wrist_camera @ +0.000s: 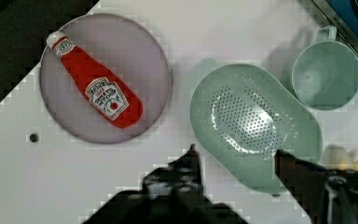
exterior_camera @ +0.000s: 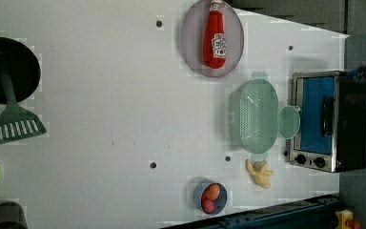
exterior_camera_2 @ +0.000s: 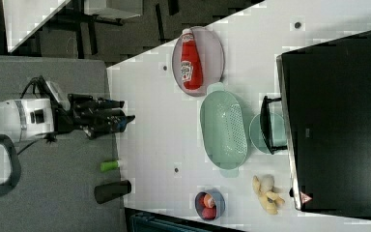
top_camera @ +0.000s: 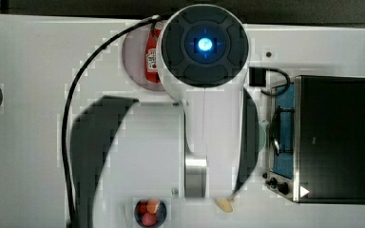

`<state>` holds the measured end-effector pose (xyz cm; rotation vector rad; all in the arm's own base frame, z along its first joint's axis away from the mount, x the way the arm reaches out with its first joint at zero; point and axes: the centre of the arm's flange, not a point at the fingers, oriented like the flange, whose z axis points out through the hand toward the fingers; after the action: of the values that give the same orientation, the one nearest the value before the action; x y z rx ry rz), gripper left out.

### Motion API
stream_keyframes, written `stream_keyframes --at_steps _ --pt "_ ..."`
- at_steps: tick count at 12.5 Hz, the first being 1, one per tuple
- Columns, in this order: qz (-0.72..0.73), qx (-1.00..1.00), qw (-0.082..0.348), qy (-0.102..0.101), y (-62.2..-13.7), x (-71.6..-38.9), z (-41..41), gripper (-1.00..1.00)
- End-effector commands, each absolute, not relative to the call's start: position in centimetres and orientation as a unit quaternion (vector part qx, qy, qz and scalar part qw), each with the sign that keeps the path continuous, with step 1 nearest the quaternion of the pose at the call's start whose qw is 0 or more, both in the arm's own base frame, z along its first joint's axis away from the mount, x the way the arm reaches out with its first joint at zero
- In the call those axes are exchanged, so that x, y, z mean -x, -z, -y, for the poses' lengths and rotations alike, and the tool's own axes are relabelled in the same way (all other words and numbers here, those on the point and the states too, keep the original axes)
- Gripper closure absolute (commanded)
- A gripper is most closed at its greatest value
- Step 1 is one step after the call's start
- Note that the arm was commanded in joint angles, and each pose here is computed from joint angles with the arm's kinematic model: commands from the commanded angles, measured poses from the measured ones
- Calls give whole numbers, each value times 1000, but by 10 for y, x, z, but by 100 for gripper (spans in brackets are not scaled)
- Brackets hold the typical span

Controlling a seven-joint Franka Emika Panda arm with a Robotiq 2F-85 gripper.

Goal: Drag strainer right to left.

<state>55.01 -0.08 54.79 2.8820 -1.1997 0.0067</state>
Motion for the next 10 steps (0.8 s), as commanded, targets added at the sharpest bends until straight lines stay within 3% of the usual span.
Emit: stream_keyframes --at_steps 1,3,7,10 --pt "423 -906 -3 -7 -616 -343 47 -59" --pt "421 -907 -2 -8 -615 -345 45 -99" --pt "417 -909 10 6 -572 -371 38 -100" --pt "440 -898 9 -8 -513 -410 33 -100"
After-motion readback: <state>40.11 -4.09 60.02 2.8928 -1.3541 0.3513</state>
